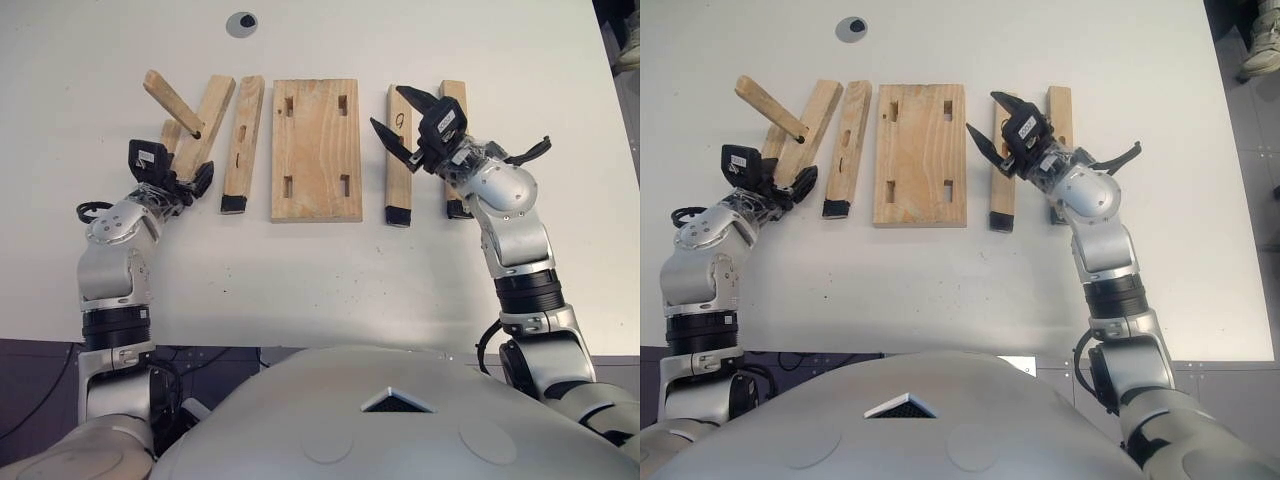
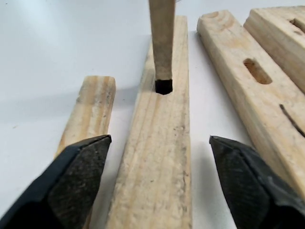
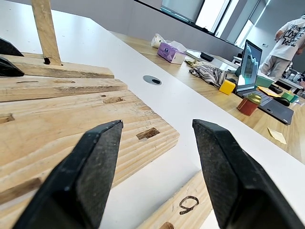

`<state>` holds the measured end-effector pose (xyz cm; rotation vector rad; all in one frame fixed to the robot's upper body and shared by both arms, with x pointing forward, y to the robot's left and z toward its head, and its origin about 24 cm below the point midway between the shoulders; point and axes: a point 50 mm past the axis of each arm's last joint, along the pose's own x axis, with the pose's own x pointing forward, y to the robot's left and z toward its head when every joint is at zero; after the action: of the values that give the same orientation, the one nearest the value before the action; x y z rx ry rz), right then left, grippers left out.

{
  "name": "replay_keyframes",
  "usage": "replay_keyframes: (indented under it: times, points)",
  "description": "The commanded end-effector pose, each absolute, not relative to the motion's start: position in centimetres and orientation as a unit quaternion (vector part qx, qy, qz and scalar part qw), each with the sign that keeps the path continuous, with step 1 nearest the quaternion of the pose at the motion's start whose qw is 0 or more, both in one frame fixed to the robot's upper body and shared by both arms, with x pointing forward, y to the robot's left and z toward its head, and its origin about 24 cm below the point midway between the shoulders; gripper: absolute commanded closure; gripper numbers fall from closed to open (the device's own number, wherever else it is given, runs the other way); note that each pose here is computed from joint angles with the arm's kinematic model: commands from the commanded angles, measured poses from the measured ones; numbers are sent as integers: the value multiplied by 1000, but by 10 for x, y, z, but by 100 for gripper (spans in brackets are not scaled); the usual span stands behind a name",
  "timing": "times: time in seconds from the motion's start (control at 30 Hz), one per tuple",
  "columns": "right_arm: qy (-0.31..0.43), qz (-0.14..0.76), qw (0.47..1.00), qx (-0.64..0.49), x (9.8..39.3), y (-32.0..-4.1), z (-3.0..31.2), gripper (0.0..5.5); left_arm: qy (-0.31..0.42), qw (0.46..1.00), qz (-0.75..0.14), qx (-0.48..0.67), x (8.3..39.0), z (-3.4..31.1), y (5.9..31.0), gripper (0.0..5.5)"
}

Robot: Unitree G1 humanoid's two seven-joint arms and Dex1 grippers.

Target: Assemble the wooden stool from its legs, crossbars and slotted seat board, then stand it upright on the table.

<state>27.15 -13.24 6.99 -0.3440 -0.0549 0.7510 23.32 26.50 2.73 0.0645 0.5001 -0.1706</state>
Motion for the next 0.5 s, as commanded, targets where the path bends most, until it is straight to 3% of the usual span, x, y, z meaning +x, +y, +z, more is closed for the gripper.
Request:
replay_keyframes:
  times: [0.03,0.23,0.33,0.5]
  points:
    - [-27,368,913,-174,272,-132,71,281,291,952,-90,33,228,18,269,232]
    - [-29,367,913,-175,273,-131,71,281,324,938,-107,55,226,15,273,313]
    - [-30,367,913,-174,273,-131,71,281,283,951,-109,53,235,27,272,351]
    - [-39,347,926,-147,281,-136,79,281,154,978,-142,-3,258,80,257,351]
